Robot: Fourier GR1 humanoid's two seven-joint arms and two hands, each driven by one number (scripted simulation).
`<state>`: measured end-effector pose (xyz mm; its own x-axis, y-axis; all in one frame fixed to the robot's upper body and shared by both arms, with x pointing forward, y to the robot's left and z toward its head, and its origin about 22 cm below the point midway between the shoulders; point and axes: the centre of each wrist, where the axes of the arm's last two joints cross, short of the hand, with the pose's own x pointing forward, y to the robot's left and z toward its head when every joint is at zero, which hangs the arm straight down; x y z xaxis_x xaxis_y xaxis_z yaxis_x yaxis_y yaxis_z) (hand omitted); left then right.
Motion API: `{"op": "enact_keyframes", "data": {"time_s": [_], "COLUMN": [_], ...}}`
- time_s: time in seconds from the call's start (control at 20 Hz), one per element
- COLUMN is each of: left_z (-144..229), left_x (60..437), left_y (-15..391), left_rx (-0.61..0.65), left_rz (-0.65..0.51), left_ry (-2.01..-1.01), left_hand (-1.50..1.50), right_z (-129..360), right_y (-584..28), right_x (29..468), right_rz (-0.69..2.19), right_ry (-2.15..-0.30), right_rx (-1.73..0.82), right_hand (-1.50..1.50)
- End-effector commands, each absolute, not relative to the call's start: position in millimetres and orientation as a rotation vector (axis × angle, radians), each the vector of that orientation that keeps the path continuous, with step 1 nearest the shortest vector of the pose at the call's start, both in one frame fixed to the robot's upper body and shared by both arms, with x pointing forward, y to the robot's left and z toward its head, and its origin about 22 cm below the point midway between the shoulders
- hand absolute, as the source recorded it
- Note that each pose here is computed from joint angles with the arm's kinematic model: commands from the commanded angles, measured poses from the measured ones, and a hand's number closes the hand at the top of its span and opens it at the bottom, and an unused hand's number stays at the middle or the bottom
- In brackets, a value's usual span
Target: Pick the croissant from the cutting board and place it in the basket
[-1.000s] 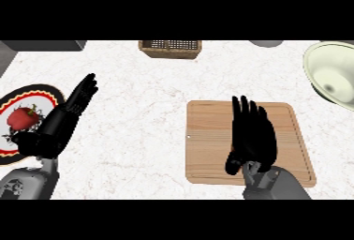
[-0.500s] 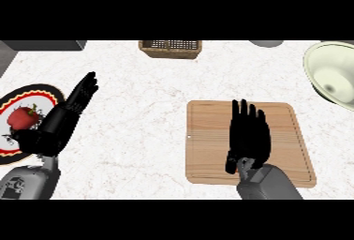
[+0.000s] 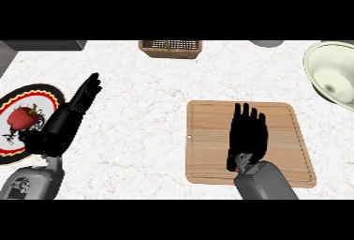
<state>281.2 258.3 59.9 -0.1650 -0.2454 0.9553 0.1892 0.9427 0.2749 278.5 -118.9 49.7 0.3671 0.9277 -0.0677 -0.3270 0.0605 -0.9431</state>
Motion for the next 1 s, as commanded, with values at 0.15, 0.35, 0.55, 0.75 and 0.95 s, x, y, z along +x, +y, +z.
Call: {"op": "enact_keyframes", "data": {"time_s": [0.15,0.35,0.55,0.75,0.95], "left_z": [51.7,59.0,54.3,67.2,41.6], "left_x": [296.5,278.6,302.5,278.1,278.9], "left_y": [259.4,278.8,265.0,259.4,275.9], "left_rx": [0.05,0.057,0.044,0.04,0.038], "left_rz": [-0.367,-0.381,-0.371,-0.387,-0.371], "left_ry": [-1.679,-1.709,-1.681,-1.678,-1.699], "left_hand": [0.0,0.0,0.0,0.0,0.0], "right_z": [42.0,12.2,17.3,-4.9,-4.9], "right_y": [-123.6,-145.6,-144.2,-140.3,-138.8], "right_x": [280.7,275.8,273.6,278.1,272.0], "right_rz": [1.034,1.033,1.069,1.161,1.128], "right_ry": [-0.597,-0.565,-0.543,-0.468,-0.514], "right_rx": [-1.155,-1.098,-1.064,-1.014,-1.013], "right_hand": [-1.5,-1.5,-1.5,1.5,1.5]}}
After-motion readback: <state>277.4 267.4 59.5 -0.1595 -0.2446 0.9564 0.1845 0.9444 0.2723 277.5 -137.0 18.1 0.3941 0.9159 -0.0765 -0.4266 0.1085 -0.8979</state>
